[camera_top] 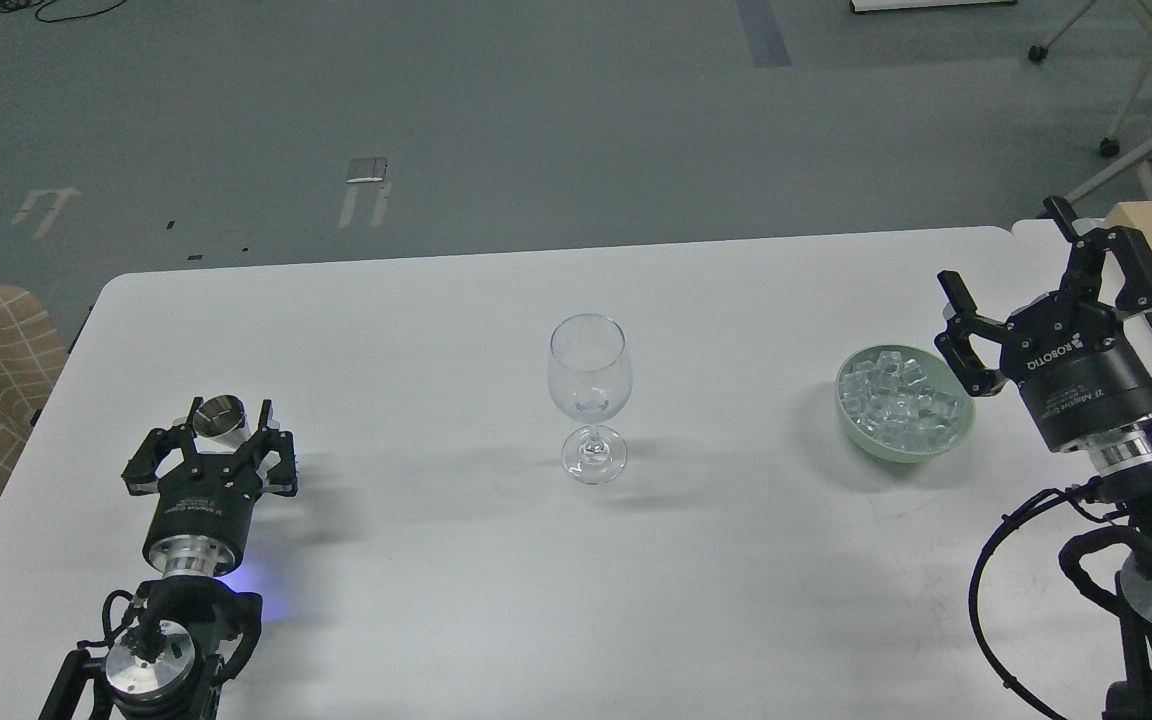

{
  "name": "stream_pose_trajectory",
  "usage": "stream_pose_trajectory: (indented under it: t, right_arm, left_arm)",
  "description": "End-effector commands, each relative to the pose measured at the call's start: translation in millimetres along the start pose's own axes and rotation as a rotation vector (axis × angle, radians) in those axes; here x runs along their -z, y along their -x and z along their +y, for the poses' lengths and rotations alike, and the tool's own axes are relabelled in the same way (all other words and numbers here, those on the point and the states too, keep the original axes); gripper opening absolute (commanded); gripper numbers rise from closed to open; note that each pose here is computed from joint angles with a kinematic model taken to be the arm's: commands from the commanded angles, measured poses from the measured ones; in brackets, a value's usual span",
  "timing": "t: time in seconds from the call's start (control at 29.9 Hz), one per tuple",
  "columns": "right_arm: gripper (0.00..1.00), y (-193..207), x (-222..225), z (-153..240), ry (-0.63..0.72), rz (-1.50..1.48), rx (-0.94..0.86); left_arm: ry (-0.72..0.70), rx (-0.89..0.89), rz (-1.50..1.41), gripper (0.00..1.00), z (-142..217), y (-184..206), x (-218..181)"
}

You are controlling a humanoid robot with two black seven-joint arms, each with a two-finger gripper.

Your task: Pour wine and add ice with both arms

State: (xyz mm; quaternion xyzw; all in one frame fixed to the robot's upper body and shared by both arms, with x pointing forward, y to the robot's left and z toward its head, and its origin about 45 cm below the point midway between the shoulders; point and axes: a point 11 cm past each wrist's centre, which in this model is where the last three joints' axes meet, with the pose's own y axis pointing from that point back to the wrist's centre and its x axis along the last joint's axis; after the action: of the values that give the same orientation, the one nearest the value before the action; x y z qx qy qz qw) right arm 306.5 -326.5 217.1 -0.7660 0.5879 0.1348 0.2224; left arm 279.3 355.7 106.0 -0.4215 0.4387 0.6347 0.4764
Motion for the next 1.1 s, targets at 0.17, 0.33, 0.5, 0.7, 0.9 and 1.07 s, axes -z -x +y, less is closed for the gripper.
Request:
stream_pose_trajectory:
  t: [0.17, 0.33, 0.5, 0.7, 0.9, 1.07]
  right_arm:
    - [1.0, 0, 0, 0, 0.0, 0.0, 0.0]
    - [1.0, 0, 0, 0, 0.001, 0.0, 0.0]
    - [1.0, 0, 0, 0, 0.0, 0.0, 0.0]
    - [1.0, 0, 0, 0, -0.001, 0.001, 0.001]
    - [1.0, 0, 0, 1, 0.0, 0.001, 0.0]
    - [1.0, 1, 0, 2, 0.0, 0.001, 0.0]
  left_arm:
    - [-0.001, -0.015, 0.001, 0.66, 1, -6, 0]
    - [0.0, -0.033, 0.004, 0.66, 1, -12, 0]
    - [0.002, -0.006, 0.005, 0.64, 2, -11, 0]
    - [0.001, -0.015, 0.003, 0.64, 3, -16, 1]
    - [0.001, -0.021, 0.003, 0.64, 4, -19, 1]
    - [0.003, -0.026, -0.001, 0.63, 4, -20, 1]
